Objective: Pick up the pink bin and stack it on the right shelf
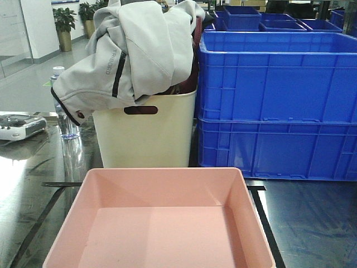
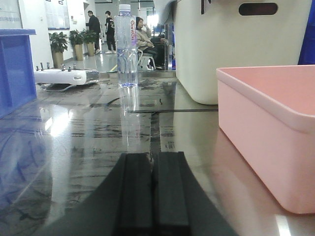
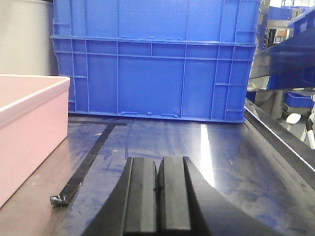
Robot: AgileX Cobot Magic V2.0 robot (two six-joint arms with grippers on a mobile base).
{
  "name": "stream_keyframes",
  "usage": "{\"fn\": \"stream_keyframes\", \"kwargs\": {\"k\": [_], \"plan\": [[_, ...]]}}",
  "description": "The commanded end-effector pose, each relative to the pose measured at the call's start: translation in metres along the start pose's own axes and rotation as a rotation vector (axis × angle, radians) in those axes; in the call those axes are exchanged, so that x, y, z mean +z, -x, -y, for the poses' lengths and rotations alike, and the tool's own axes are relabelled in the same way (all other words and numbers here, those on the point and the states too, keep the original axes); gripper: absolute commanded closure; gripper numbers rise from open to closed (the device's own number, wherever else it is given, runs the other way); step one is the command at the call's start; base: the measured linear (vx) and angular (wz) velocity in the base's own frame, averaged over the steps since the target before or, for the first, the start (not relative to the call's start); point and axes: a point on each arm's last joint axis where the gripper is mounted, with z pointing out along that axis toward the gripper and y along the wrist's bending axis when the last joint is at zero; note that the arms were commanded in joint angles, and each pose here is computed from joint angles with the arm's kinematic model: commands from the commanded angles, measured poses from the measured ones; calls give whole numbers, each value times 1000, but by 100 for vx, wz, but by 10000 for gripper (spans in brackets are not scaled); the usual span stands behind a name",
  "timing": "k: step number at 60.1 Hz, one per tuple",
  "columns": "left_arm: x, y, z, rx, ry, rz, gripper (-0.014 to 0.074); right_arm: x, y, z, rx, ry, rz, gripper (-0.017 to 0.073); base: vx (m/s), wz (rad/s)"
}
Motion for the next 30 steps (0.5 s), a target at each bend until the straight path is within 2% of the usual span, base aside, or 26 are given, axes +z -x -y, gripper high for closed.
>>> {"fn": "stream_keyframes", "kwargs": {"k": [1,30], "plan": [[-1,4,1,-8,-15,93,600,-1,7,0,-17,-6,100,571,0,0],[-1,4,1,-8,-15,93,600,-1,7,0,-5,-6,100,571,0,0]]}}
